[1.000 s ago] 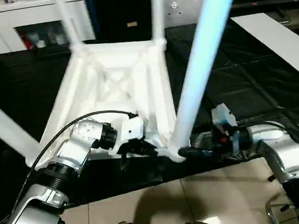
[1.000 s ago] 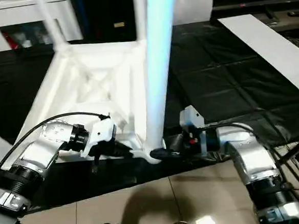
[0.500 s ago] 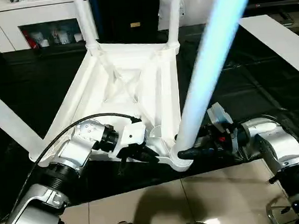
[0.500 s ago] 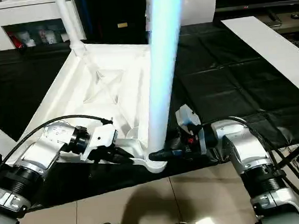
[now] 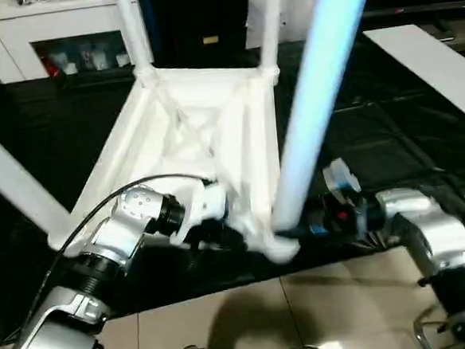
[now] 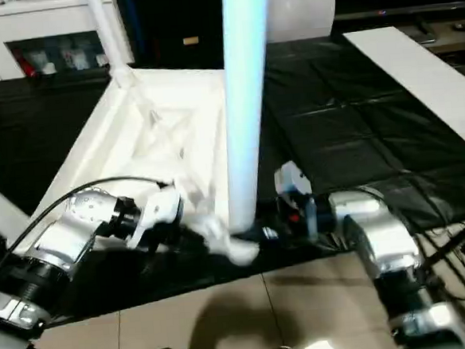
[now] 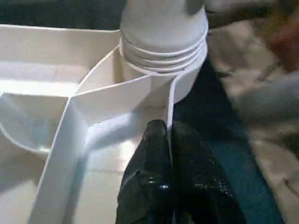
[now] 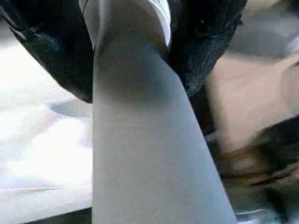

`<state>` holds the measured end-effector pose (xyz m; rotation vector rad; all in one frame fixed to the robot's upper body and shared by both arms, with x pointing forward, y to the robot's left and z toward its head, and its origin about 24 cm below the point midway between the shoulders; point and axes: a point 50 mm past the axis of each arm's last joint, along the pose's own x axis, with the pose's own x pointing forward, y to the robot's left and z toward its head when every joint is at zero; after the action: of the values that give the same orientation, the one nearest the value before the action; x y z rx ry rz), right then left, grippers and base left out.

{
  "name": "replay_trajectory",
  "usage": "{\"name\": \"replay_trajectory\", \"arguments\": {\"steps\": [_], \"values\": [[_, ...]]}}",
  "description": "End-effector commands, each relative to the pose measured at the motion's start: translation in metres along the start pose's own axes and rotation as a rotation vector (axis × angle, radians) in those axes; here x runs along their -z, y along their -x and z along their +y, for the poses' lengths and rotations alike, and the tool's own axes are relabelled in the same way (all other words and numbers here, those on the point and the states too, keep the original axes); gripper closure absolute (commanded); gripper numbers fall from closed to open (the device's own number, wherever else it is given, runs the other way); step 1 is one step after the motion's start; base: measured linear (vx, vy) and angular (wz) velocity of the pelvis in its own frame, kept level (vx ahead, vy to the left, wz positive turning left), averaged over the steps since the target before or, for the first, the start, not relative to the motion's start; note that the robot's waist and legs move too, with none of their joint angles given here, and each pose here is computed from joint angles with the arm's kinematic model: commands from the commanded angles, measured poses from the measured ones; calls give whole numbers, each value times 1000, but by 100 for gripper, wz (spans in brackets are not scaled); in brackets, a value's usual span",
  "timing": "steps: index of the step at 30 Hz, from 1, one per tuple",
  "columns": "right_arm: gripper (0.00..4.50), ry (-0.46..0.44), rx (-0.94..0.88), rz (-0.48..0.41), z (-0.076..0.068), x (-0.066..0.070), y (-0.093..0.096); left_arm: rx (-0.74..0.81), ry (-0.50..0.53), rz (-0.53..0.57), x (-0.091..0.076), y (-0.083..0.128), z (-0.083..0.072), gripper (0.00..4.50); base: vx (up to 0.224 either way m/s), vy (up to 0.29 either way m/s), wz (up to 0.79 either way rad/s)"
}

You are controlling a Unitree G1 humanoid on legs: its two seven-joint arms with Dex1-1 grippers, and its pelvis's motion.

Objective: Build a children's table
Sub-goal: Rotate leg to tighten

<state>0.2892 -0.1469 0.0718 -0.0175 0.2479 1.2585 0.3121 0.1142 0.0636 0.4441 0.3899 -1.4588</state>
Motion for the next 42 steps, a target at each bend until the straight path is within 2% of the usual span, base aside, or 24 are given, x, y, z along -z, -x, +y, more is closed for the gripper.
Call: {"name": "replay_trajectory", "arguments": {"steps": [1,6,9,13,14,17,19,22,23,27,28,29,32,33,37,42], "values": [[249,-59,67,29,9,10,-31,-62,-9,-79,-26,-26,4,450,0,0,0],[252,-79,129,16,7,8,-37,-91,9,-84,-29,-29,6,450,0,0,0],[252,-187,506,-53,-11,-7,-73,-336,94,-110,-44,-41,27,450,0,0,0],[252,-193,596,-77,-15,-14,-84,-409,97,-102,-48,-42,32,450,-13,4,-4],[182,-187,595,-83,-15,-14,-84,-410,97,-100,-47,-42,32,450,0,0,0],[179,-167,582,-97,-14,-14,-81,-407,93,-94,-46,-40,31,450,0,0,0],[150,-154,574,-99,-13,-14,-78,-401,83,-93,-45,-39,31,450,0,0,0],[130,-146,567,-98,-13,-12,-74,-397,80,-92,-43,-37,30,450,0,0,0],[122,-116,572,-92,-16,-7,-57,-369,65,-82,-35,-32,27,450,0,0,0],[99,-93,569,-95,-17,-5,-43,-344,53,-70,-28,-28,25,450,0,0,0],[99,-74,544,-96,-16,-5,-36,-326,45,-64,-25,-26,23,450,0,0,0],[72,-55,505,-95,-15,-5,-29,-299,33,-59,-22,-23,21,450,0,0,0],[52,0,392,-78,-12,-6,-10,-210,-5,-52,-16,-17,16,450,0,0,0],[52,42,333,-49,-11,-6,0,-142,-50,-53,-16,-12,12,450,0,0,0],[8,74,250,-21,-10,-7,10,-74,-65,-36,-13,-8,8,450,0,0,0],[8,141,38,64,-2,-3,19,67,-101,-29,-9,-4,-2,450,0,0,0]]}}
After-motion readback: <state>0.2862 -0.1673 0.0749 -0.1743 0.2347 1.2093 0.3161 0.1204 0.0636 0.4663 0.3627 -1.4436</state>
